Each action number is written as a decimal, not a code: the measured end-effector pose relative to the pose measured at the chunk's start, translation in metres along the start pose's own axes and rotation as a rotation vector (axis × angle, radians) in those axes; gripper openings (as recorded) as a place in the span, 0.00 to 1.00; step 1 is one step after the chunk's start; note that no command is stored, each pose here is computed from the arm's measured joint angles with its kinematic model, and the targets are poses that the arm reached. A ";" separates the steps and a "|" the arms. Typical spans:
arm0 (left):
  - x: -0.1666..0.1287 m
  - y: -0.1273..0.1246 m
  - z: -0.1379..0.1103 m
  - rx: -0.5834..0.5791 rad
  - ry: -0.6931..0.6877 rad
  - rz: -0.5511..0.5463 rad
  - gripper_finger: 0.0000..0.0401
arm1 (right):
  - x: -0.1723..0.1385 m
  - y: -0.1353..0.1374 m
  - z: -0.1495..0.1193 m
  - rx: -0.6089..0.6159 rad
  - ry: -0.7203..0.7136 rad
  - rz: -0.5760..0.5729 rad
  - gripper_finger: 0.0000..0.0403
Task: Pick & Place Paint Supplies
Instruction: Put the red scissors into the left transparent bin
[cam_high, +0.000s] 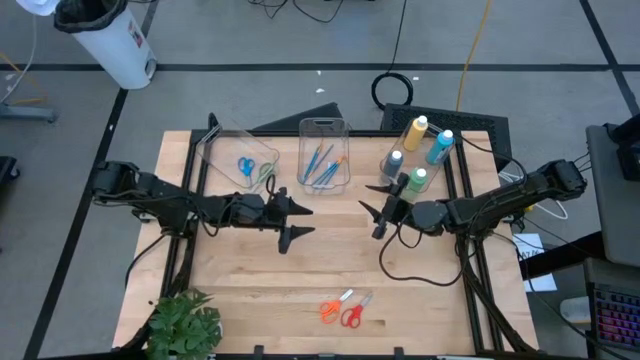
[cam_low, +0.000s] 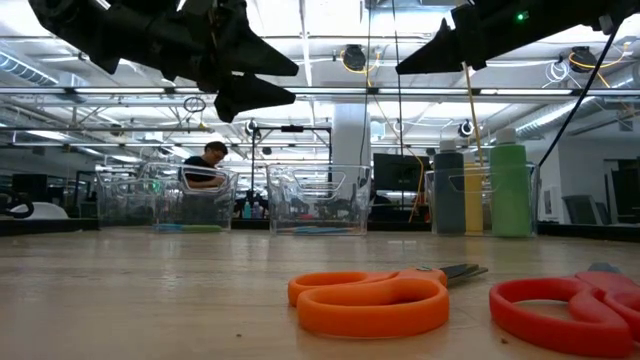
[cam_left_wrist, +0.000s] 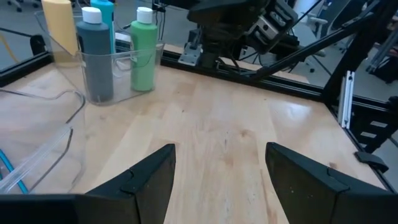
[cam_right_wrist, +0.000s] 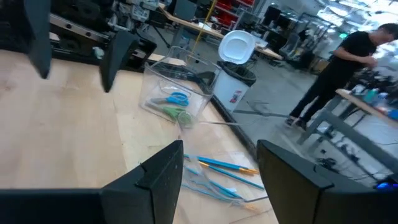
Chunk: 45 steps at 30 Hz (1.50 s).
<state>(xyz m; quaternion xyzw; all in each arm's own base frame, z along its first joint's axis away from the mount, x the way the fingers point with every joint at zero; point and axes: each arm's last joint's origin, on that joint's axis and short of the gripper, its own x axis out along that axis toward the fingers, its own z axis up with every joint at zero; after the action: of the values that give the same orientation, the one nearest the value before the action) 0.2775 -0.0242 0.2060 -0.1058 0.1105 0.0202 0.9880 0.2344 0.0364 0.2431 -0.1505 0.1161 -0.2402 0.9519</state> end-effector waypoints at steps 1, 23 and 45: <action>0.000 0.000 0.000 -0.002 0.000 0.000 0.63 | 0.000 0.001 0.000 0.007 -0.001 0.019 0.48; -0.001 0.005 0.008 -0.086 -0.122 0.195 0.63 | -0.034 0.105 -0.006 0.022 -0.038 0.855 0.48; -0.001 0.004 0.008 -0.255 -0.139 0.182 0.63 | -0.036 0.191 -0.047 -0.111 0.587 0.827 0.36</action>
<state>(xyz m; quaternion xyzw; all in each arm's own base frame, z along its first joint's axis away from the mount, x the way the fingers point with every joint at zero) 0.2779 -0.0183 0.2129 -0.2181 0.0474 0.1305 0.9660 0.2708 0.2040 0.1396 -0.0685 0.4410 0.1308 0.8853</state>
